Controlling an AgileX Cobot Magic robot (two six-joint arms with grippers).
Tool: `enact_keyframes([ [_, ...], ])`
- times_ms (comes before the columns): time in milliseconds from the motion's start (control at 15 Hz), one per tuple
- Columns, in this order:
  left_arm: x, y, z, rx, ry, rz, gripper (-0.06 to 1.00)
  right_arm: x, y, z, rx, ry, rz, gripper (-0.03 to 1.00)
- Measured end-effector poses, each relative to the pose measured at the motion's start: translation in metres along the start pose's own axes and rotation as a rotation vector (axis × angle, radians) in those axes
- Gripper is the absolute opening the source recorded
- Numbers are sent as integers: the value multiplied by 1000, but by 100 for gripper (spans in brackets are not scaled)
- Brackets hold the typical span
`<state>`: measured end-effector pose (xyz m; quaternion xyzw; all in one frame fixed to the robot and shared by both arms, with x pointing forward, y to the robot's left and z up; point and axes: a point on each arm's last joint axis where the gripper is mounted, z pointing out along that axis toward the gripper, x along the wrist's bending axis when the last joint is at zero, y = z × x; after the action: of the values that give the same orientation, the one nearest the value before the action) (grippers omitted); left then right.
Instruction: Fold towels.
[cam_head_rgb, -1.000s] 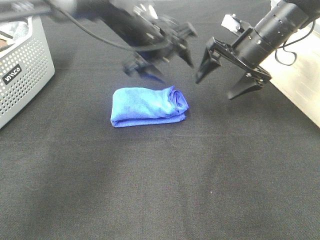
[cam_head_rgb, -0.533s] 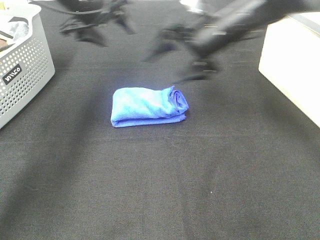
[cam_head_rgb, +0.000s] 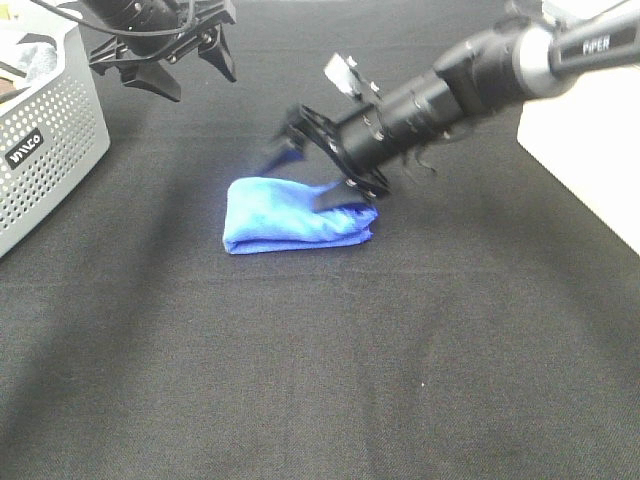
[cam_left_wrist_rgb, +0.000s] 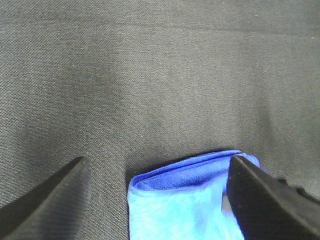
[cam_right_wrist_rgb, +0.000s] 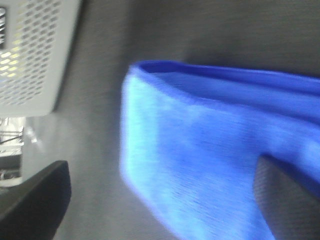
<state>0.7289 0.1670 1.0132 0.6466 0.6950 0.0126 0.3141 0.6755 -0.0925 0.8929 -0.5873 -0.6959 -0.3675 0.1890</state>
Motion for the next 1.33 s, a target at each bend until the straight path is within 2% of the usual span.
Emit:
enact_keyframes([
  [67, 0, 0, 0, 3, 0, 0, 72, -14, 4, -9, -10, -30, 8, 93],
  [133, 0, 0, 0, 3, 0, 0, 72, -14, 4, -9, -10, -30, 8, 93],
  [267, 0, 0, 0, 3, 0, 0, 72, -29, 9, -20, -17, -63, 28, 93],
  [467, 0, -1, 0, 15, 2, 1, 72, -40, 10, -30, 1, -79, 26, 93],
  [600, 0, -5, -2, 53, 8, 21, 72, -41, 10, -40, 27, -120, -8, 93],
  [933, -11, -9, -44, 123, 24, 139, 72, -13, 12, -85, 71, -264, -72, 93],
  [1067, -15, -13, -65, 158, 58, 199, 72, 6, 8, -108, 110, -282, -84, 93],
  [1333, -24, -17, -122, 73, 113, 264, 72, 42, -1, -150, 144, -313, -103, 93],
])
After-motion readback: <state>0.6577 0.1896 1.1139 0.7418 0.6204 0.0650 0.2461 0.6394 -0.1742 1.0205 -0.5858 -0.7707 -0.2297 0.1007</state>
